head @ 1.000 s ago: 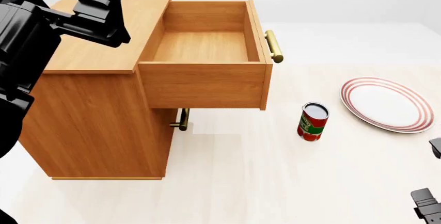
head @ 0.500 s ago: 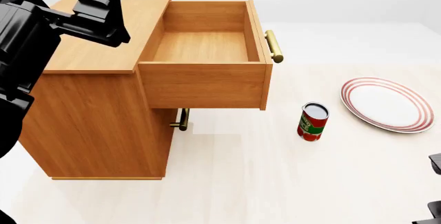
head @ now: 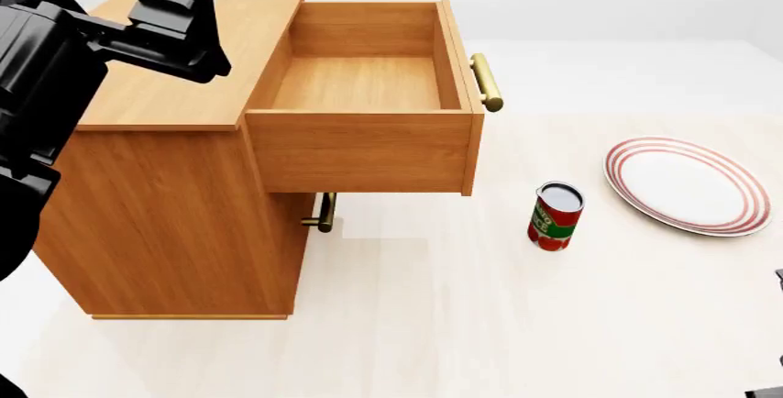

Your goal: Put the bowl in the top drawer of the cabinet.

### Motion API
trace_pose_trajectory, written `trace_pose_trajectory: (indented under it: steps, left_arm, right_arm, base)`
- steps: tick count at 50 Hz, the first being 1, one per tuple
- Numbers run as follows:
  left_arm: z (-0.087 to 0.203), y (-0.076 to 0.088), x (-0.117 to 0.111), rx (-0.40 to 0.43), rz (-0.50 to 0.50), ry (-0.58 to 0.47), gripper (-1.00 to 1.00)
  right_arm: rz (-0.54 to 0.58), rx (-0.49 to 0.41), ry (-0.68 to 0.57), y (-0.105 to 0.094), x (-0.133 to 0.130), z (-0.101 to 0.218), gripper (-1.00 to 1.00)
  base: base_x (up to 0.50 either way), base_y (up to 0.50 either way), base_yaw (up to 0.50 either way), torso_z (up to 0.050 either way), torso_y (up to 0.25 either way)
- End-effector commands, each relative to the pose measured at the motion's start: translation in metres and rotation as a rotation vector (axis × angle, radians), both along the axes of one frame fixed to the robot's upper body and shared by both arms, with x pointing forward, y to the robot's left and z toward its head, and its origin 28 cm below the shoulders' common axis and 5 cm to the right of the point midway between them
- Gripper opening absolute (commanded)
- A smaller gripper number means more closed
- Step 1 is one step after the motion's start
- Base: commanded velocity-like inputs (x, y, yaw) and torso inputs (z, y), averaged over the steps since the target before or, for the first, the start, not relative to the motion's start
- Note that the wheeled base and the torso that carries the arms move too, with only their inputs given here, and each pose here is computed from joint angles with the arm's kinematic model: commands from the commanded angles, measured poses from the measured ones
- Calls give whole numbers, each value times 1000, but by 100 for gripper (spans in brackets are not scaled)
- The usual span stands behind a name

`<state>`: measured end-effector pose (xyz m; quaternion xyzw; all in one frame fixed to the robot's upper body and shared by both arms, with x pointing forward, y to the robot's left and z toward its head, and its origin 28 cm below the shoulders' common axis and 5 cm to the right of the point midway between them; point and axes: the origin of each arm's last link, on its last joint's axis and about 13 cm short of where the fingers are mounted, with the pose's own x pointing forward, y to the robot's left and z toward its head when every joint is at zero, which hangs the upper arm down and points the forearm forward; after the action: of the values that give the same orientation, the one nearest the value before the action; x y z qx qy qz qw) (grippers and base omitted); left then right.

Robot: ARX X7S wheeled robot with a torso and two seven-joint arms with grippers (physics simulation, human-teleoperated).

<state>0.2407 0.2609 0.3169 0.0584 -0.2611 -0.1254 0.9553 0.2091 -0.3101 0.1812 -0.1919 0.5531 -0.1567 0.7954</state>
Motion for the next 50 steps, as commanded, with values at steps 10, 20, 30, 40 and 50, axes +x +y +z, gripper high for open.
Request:
trace_pose_trajectory:
  steps: [10,20,30,40,50]
  left_arm:
    - [0,0,0,-10,-5,-7,100]
    - [0,0,0,-24,-6,-12,100]
    - [0,0,0,-35,-10,-15,100]
    - [0,0,0,-40,-19,-22,100]
    - [0,0,1,-43,-4,-49,100]
  right_arm:
    - [105,-115,-85,3,-1,72,-100]
    - [266,-203,-132,19,21,116,-100]
    - [464,-275,-173,42,53,163,-100]
    - [680,-300,-256,74,102,196,-100]
    - [873,-327,-320,102,148,229,-100]
  base:
    - [0,0,0,0,0]
    - [0,0,0,0,0]
    - [0,0,0,0,1]
    - [0,0,0,0,0]
    - [0,0,0,0,0]
